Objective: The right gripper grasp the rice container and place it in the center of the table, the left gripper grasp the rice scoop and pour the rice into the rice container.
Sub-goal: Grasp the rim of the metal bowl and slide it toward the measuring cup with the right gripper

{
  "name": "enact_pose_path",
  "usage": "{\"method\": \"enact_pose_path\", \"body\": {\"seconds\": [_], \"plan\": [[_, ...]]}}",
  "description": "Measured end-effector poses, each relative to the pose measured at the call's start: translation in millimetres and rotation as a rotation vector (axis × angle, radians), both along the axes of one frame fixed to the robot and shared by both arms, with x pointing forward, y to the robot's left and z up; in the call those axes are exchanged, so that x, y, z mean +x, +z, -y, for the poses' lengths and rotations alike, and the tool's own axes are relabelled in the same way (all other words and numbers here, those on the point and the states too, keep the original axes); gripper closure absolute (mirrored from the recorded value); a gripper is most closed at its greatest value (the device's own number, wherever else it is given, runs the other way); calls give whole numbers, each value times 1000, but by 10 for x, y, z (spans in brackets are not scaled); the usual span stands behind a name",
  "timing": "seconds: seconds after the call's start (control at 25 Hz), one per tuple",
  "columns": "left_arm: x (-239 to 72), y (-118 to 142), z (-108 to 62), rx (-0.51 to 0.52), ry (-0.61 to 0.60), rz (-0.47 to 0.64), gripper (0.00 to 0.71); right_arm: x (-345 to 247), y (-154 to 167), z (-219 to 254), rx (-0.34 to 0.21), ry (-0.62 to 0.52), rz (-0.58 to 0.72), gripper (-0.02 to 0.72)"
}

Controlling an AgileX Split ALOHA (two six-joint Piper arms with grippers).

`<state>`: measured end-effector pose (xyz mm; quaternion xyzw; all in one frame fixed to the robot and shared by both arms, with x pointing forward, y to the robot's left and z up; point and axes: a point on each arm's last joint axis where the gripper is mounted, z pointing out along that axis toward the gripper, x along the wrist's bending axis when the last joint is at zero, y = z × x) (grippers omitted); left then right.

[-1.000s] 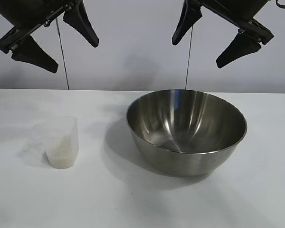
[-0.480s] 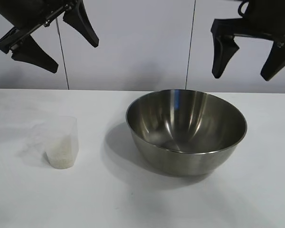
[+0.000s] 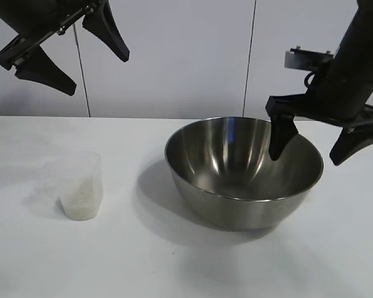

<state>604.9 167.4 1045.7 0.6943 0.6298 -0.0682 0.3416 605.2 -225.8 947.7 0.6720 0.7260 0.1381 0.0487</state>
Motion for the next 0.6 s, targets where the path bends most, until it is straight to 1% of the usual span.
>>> {"method": "enact_pose_path", "body": {"seconds": [0.16, 0.2, 0.24, 0.32, 0.4, 0.52, 0.6], "plan": [[0, 0, 0, 0, 0, 0, 24, 45, -161, -11, 4, -10, -16, 44], [0, 0, 0, 0, 0, 0, 24, 49, -195, -12, 2, -10, -23, 52], [0, 0, 0, 0, 0, 0, 24, 53, -222, -14, 3, -12, -28, 76], [0, 0, 0, 0, 0, 0, 24, 55, -249, -19, 8, -16, -36, 166], [0, 0, 0, 0, 0, 0, 24, 56, -260, -23, 13, -21, -39, 272], [0, 0, 0, 0, 0, 0, 24, 57, -263, -24, 15, -22, -40, 372], [0, 0, 0, 0, 0, 0, 24, 58, -263, -25, 17, -23, -39, 477]]}}
